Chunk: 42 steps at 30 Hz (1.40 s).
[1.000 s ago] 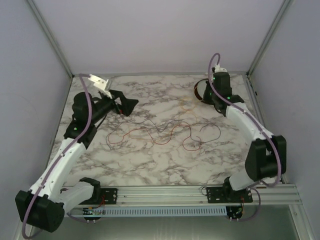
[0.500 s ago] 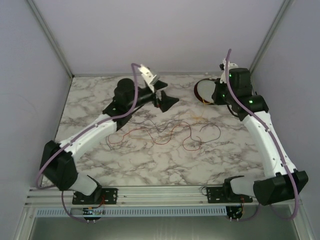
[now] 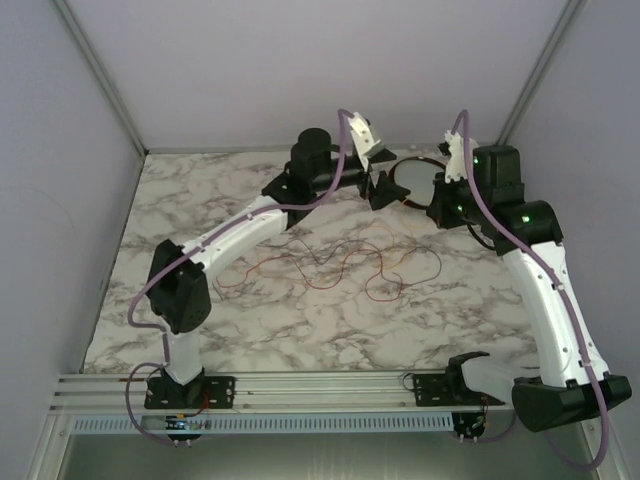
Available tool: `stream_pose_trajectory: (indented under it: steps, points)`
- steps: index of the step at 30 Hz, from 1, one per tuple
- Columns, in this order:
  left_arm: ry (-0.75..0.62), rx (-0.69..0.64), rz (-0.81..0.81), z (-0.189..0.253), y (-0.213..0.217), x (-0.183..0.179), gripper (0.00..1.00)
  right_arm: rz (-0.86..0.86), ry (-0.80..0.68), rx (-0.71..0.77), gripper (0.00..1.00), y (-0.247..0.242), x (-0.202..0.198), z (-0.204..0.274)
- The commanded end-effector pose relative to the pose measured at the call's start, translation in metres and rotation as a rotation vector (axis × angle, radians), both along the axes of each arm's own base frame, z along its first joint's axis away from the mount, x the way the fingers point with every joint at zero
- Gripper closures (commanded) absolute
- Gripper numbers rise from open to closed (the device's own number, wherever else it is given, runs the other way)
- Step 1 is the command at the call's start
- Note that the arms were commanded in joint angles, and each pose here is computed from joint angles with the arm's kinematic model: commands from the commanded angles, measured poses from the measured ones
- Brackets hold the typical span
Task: Zip-tie the wires
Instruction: Pick up the cable at the center of the board.
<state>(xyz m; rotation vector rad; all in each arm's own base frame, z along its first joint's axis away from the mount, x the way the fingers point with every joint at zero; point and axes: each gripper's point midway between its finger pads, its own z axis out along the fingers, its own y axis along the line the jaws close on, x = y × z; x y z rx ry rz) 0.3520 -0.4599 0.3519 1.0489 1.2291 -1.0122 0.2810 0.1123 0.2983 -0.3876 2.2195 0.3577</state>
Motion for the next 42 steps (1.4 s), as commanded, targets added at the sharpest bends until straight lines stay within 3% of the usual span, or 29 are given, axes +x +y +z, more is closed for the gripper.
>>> stream_pose_trajectory:
  steps: [1,5,9,14,18,24,27,31,35,39,42]
  points:
    - [-0.024,0.063,-0.140,-0.014,-0.020,-0.019,0.10,0.043,-0.078,0.012,1.00,0.002,-0.011,0.032]
    - [-0.008,0.077,-0.205,-0.023,-0.029,-0.029,0.13,0.046,-0.080,-0.003,1.00,0.000,-0.013,0.033]
    - [-0.009,0.078,-0.239,-0.025,-0.034,-0.034,0.22,0.049,-0.070,-0.016,1.00,-0.001,-0.012,0.030]
    - [-0.005,0.086,-0.249,-0.033,-0.045,-0.033,0.47,0.071,-0.090,0.009,1.00,0.004,-0.011,0.035]
    - [-0.018,0.077,-0.264,-0.030,-0.055,-0.036,0.61,0.074,-0.080,0.007,1.00,0.005,-0.010,0.031]
    - [-0.017,0.083,-0.270,-0.032,-0.059,-0.036,0.99,0.078,-0.135,0.033,1.00,0.008,-0.007,0.043]
    - [-0.008,0.086,-0.248,-0.030,-0.057,-0.034,1.00,0.075,-0.160,0.045,1.00,0.009,-0.006,0.047]
    - [0.081,0.061,-0.059,-0.011,-0.046,-0.008,1.00,-0.006,-0.187,0.024,0.67,-0.002,0.003,0.047]
    - [0.170,-0.018,0.144,0.018,-0.020,0.018,1.00,-0.080,-0.257,0.047,0.42,-0.010,0.008,0.058]
    - [0.219,-0.102,0.248,0.053,-0.002,0.023,1.00,-0.132,-0.373,0.112,0.30,-0.014,0.008,0.075]
    - [0.302,-0.148,0.327,0.075,0.010,0.026,1.00,-0.146,-0.425,0.161,0.27,-0.013,0.006,0.079]
